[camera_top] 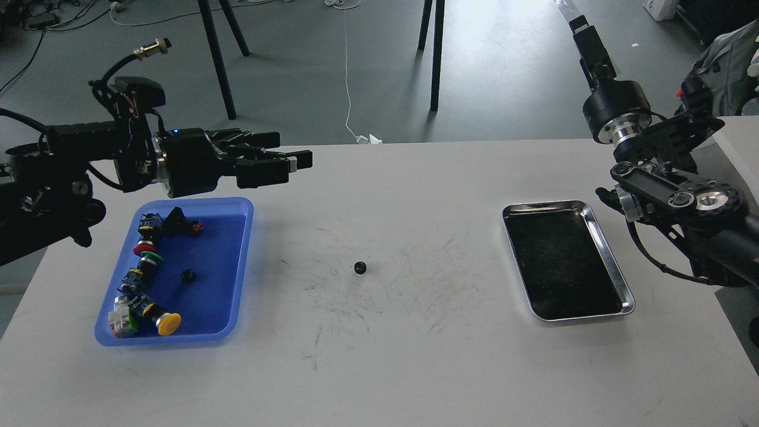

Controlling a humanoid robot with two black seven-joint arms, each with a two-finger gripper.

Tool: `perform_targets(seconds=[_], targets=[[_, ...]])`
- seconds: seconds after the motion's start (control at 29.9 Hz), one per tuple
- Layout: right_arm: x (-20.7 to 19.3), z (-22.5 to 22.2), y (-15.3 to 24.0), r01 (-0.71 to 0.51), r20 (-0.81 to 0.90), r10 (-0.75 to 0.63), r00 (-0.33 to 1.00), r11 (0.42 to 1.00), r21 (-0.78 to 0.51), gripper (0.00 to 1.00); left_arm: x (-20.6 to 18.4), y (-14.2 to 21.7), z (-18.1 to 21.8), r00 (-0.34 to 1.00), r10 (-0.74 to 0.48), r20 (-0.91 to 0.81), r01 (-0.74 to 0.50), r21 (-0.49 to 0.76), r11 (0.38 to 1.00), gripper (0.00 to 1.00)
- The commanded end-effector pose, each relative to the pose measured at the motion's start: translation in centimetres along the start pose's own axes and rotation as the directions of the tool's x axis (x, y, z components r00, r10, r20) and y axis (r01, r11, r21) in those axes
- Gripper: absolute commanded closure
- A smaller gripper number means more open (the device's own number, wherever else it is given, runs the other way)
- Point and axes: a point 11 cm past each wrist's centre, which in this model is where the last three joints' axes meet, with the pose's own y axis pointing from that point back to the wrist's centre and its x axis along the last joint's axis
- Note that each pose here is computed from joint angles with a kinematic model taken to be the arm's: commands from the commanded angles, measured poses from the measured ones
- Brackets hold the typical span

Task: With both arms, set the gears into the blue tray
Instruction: 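Reach the left gripper over the blue tray toward the black part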

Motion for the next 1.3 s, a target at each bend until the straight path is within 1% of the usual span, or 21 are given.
perform_targets(seconds=[0.0, 0.1, 0.27, 0.37, 0.4, 0.53, 0.64, 0.8, 0.94, 1.07, 1.17, 1.27], targets=[[1.1, 1.0, 0.2, -0.031, 0.103, 0.037, 0.994, 0.998, -0.061, 0.05, -2.6, -1.8, 1.0, 0.990, -0.075, 0.118, 0.080, -0.035, 0.996, 0.02], [1.3, 1.7, 0.3, -0.033, 0.195, 0.054, 0.979, 0.993, -0.112, 0.05, -4.0, -3.0, 1.7, 0.982, -0.097, 0.161, 0.108, -0.063, 0.992, 0.02], [1.2, 1.8, 0.3, -0.032, 0.212, 0.058, 0.976, 0.992, -0.121, 0.05, -6.0, -4.5, 2.3, 0.974, -0.140, 0.181, 0.157, -0.086, 0.984, 0.03], [1.2, 1.9, 0.4, -0.032, 0.215, 0.058, 0.975, 0.992, -0.124, 0.05, -7.6, -5.5, 2.9, 0.966, -0.177, 0.191, 0.199, -0.106, 0.974, 0.07], [1.1, 1.9, 0.4, -0.030, 0.215, 0.056, 0.975, 0.992, -0.123, 0.05, -7.9, -5.9, 3.0, 0.963, -0.187, 0.195, 0.210, -0.108, 0.972, 0.10], [0.9, 1.9, 0.5, -0.027, 0.217, 0.053, 0.975, 0.992, -0.123, 0.05, -8.1, -6.3, 1.6, 0.964, -0.189, 0.188, 0.204, -0.068, 0.977, 0.11], [0.8, 2.1, 0.6, -0.023, 0.215, 0.050, 0.975, 0.992, -0.126, 0.05, -8.2, -7.1, 2.2, 0.964, -0.172, 0.201, 0.193, -0.089, 0.977, 0.11], [1.5, 2.0, 0.4, -0.049, 0.242, 0.079, 0.967, 0.991, -0.128, 0.05, -9.2, -9.2, 2.8, 0.954, -0.180, 0.241, 0.210, -0.106, 0.972, 0.11], [1.6, 3.7, 1.4, -0.050, 0.279, 0.095, 0.956, 0.985, -0.165, 0.05, -10.2, -9.8, 2.2, 0.956, -0.184, 0.228, 0.209, -0.090, 0.974, 0.11], [1.2, 4.8, 2.3, -0.041, 0.287, 0.095, 0.953, 0.981, -0.188, 0.05, -10.7, -11.2, 2.6, 0.958, -0.180, 0.223, 0.206, -0.097, 0.974, 0.11], [1.9, 5.0, 2.4, -0.054, 0.285, 0.108, 0.953, 0.980, -0.191, 0.05, -11.8, -11.7, 3.3, 0.960, -0.188, 0.207, 0.215, -0.114, 0.970, 0.11], [2.0, 5.0, 2.4, -0.058, 0.285, 0.112, 0.952, 0.980, -0.192, 0.05, -12.2, -11.6, 2.3, 0.959, -0.198, 0.201, 0.218, -0.084, 0.972, 0.11]])
